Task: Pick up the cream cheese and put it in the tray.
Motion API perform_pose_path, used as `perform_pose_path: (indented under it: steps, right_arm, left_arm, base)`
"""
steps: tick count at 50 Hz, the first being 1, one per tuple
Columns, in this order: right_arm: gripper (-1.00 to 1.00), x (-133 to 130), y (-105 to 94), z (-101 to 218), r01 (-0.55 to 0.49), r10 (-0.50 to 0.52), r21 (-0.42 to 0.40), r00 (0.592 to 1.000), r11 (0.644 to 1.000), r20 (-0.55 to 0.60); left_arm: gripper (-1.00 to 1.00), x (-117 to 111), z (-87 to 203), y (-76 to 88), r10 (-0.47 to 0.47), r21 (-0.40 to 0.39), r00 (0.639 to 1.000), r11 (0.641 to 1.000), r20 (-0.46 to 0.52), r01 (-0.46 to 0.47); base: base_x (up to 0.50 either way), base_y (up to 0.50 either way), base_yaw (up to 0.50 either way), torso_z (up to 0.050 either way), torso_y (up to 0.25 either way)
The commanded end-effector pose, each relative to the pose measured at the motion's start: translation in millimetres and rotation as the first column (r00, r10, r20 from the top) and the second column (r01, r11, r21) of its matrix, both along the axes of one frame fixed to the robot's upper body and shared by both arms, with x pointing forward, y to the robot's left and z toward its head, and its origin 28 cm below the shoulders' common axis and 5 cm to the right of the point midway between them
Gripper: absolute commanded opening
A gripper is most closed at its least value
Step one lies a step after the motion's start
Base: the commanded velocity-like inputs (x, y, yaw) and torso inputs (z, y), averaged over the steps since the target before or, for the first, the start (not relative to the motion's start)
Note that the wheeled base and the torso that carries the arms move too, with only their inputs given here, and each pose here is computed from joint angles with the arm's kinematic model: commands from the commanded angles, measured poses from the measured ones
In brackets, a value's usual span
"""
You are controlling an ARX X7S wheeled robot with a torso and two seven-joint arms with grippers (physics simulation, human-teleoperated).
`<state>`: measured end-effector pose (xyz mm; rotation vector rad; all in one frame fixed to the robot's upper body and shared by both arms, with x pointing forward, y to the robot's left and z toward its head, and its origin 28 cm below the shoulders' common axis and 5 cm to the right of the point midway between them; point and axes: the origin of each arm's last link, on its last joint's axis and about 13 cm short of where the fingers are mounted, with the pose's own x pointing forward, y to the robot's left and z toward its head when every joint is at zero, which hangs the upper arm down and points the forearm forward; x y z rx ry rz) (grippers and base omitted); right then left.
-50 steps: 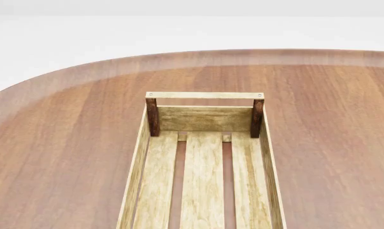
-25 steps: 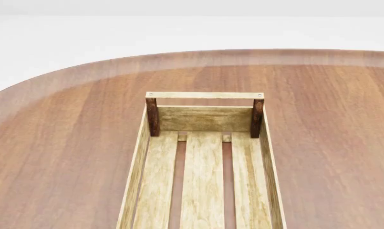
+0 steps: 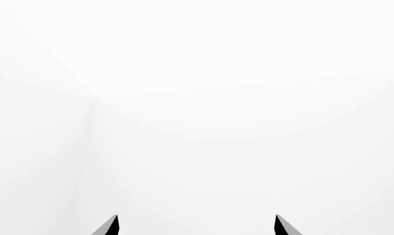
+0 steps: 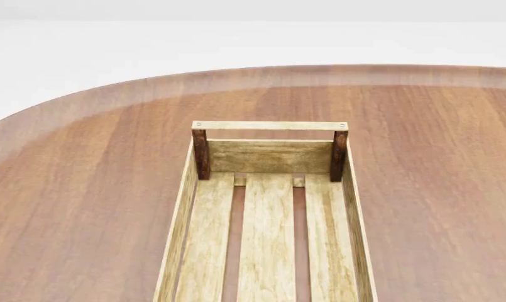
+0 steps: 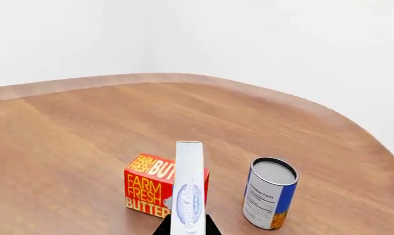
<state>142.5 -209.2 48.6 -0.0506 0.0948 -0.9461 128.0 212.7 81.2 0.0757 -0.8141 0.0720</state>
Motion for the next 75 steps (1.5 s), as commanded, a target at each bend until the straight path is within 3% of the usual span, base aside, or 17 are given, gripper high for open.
perform_pose_path:
  steps: [1, 13, 30, 41, 75]
  right_arm:
    - [-1.0, 0.7, 11.5, 28.6, -0.099, 0.112, -0.138, 0.989, 0.986, 0.092]
    - [-1.0, 8.5, 17.3, 55.5, -0.131, 0.16, -0.219, 0.98, 0.967, 0.119]
    - [-1.0, 27.0, 24.8, 79.5, -0.194, 0.233, -0.273, 0.965, 0.942, 0.12]
    - [-1.0, 46.0, 38.7, 96.4, -0.299, 0.35, -0.322, 0.93, 0.898, 0.113]
    - [-1.0, 77.9, 63.2, 144.1, -0.43, 0.516, -0.413, 0.849, 0.802, 0.118]
  left_arm:
    - [1.0, 0.8, -0.6, 0.9, 0.0, -0.002, 1.0, 1.0, 0.0, 0.0]
    - [1.0, 0.4, 0.6, 0.4, -0.001, -0.003, 1.0, 1.0, 0.002, 0.001]
    - [1.0, 0.3, 1.5, -0.3, -0.003, -0.005, 1.0, 1.0, 0.001, 0.003]
    - [1.0, -0.1, 2.4, -0.3, -0.004, -0.003, 1.0, 1.0, 0.003, 0.004]
    - [1.0, 0.6, 1.8, 0.0, -0.008, -0.002, 1.0, 1.0, 0.0, 0.008]
  base:
    - [0.0, 0.0, 0.0, 0.0, 0.01]
    - [0.0, 0.0, 0.0, 0.0, 0.0]
    - [0.0, 0.0, 0.0, 0.0, 0.001]
    - [0.0, 0.0, 0.0, 0.0, 0.0]
    - [0.0, 0.0, 0.0, 0.0, 0.001]
